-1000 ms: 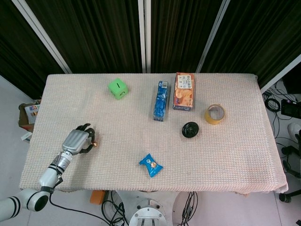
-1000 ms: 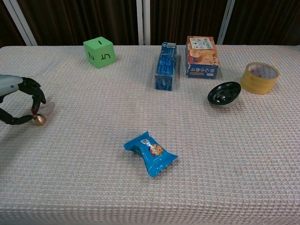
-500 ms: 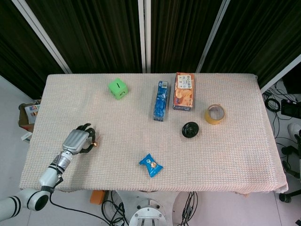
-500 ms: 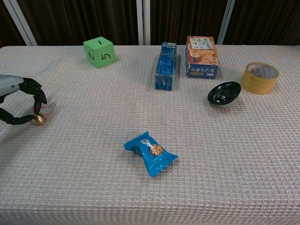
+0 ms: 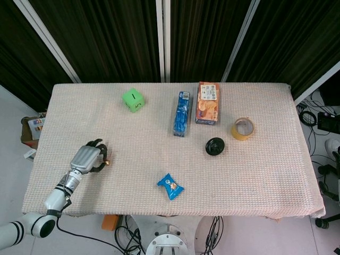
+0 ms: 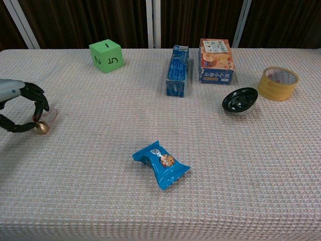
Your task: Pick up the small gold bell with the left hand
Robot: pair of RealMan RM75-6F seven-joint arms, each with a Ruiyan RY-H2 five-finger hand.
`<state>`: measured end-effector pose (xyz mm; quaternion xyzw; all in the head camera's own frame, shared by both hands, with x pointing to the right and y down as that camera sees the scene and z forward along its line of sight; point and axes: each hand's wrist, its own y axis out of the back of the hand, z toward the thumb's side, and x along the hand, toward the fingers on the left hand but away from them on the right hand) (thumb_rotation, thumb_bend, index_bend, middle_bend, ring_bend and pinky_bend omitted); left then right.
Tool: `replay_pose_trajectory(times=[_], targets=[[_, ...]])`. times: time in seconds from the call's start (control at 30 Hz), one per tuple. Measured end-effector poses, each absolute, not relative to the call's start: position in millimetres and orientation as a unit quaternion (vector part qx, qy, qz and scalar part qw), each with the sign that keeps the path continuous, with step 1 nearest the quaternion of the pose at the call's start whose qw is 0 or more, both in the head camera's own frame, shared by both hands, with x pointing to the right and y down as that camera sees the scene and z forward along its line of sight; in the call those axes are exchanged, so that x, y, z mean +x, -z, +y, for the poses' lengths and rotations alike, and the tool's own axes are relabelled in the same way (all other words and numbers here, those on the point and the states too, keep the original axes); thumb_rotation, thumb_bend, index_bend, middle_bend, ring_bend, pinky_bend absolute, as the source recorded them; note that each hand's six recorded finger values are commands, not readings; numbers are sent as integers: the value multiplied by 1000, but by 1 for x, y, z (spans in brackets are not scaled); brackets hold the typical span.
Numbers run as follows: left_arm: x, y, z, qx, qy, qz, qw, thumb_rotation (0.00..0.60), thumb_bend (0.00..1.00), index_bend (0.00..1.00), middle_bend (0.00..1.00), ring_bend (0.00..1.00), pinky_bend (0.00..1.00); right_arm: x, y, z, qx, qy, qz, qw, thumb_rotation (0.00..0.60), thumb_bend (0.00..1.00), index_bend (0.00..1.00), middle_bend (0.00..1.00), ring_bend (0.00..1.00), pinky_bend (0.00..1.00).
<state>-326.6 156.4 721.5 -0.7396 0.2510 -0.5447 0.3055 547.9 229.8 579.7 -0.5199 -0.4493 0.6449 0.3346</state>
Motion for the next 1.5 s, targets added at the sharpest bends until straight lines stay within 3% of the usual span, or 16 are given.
replay_pose_trajectory(times=[0.63, 0.93, 1.27, 1.5], targets=[[-334, -692, 135, -725, 522, 323, 312, 600, 430, 659, 351, 150, 212, 547, -578, 229, -521, -643, -451, 336, 600, 188, 0, 0, 0, 0], [-331, -692, 142, -689, 572, 234, 378, 600, 445, 686, 348, 163, 212, 545, -579, 230, -522, -641, -451, 335, 600, 187, 0, 0, 0, 0], [-325, -696, 160, -753, 564, 255, 226, 600, 445, 713, 340, 173, 218, 547, -581, 230, -522, -645, -449, 332, 600, 187, 0, 0, 0, 0], [-333, -684, 149, -736, 582, 262, 227, 600, 445, 725, 339, 173, 217, 551, -582, 231, -517, -649, -452, 328, 600, 188, 0, 0, 0, 0]])
